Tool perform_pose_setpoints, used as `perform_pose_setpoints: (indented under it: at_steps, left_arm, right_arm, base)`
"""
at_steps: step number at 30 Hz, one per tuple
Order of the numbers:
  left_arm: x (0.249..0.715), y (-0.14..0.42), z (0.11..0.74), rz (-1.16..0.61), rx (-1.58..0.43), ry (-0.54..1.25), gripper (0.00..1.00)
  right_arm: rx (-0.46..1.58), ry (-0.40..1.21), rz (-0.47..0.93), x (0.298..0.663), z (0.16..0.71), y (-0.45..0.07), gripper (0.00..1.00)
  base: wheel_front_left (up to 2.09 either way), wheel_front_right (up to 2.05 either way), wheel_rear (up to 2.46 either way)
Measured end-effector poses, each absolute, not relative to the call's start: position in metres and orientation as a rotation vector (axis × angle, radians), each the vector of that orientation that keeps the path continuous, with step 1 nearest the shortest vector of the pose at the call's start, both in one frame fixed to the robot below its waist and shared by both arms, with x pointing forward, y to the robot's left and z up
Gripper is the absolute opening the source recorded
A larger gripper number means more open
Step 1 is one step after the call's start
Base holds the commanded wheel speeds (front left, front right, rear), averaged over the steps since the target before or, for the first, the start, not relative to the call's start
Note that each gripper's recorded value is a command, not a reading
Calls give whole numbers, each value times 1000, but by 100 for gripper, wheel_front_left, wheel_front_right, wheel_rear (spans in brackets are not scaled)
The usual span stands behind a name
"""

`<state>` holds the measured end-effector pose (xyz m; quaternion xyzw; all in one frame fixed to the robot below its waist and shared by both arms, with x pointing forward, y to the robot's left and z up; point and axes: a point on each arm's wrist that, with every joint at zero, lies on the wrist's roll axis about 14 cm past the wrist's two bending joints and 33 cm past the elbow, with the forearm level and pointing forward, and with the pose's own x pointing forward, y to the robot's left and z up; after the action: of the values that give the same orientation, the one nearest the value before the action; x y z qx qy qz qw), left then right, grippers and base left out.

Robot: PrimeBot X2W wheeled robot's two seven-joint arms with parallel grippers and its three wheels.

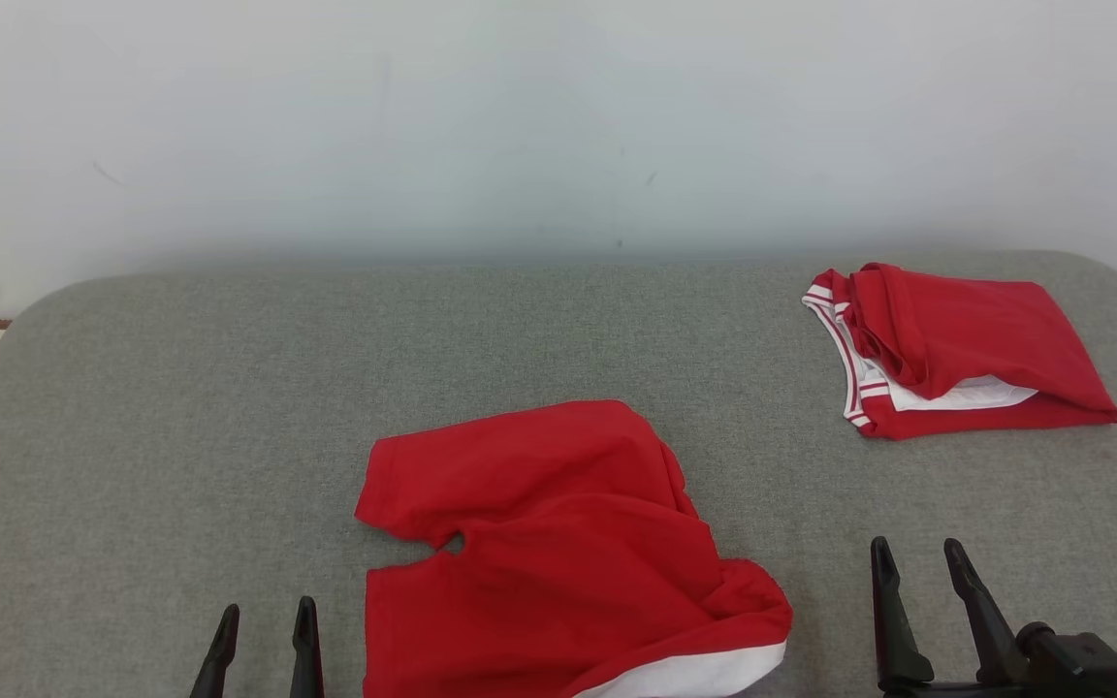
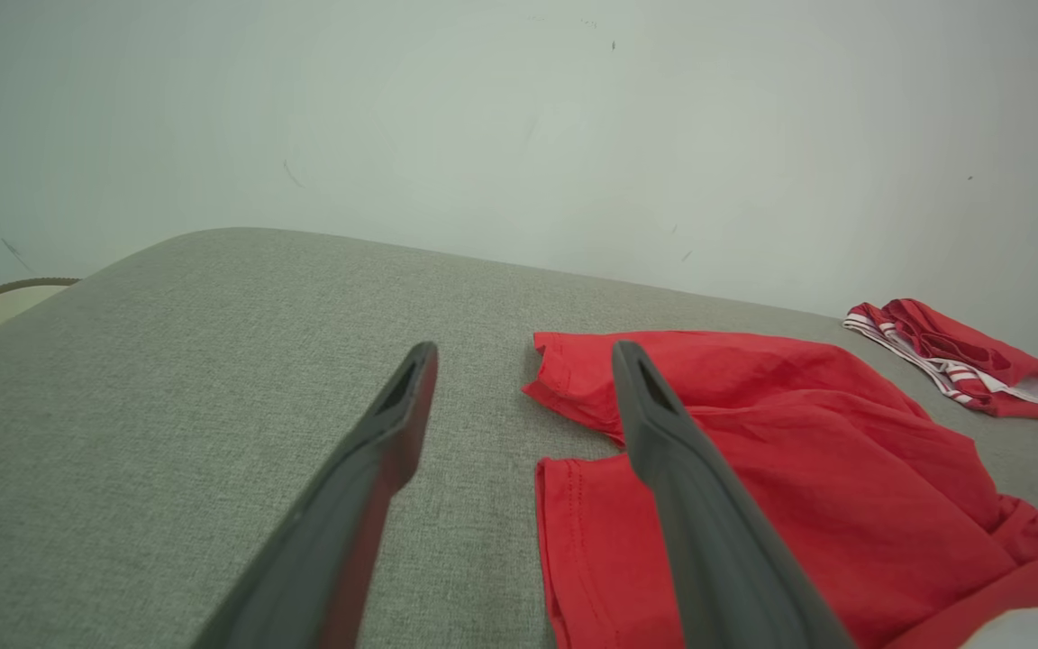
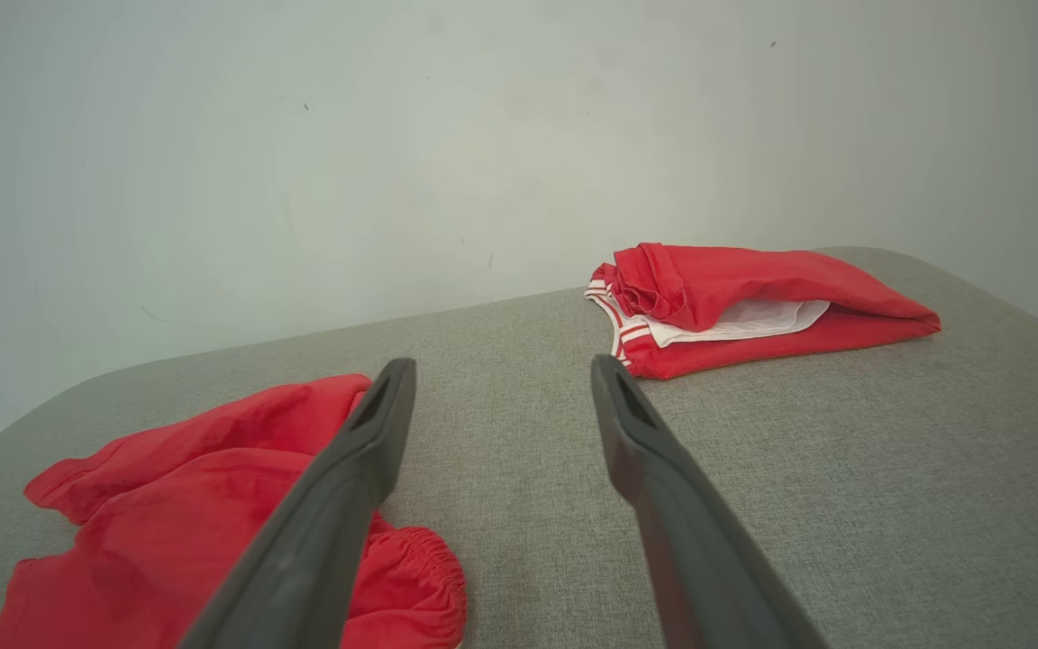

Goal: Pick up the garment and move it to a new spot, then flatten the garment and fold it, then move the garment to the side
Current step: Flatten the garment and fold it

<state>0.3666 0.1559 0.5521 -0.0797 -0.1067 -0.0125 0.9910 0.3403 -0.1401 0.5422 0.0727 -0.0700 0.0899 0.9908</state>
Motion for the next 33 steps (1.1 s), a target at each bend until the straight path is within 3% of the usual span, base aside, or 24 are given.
perform_pose_setpoints:
  at_steps: [17, 33]
  left_arm:
    - [364, 146, 538, -60, -188, -165, 100]
    - [340, 103, 447, -163, -245, 144, 100]
  right_arm:
    - [149, -126, 170, 342, 538, -143, 100]
    - [140, 105, 218, 357, 480, -126, 100]
  base:
    - [0, 0, 0]
    - [0, 0, 0]
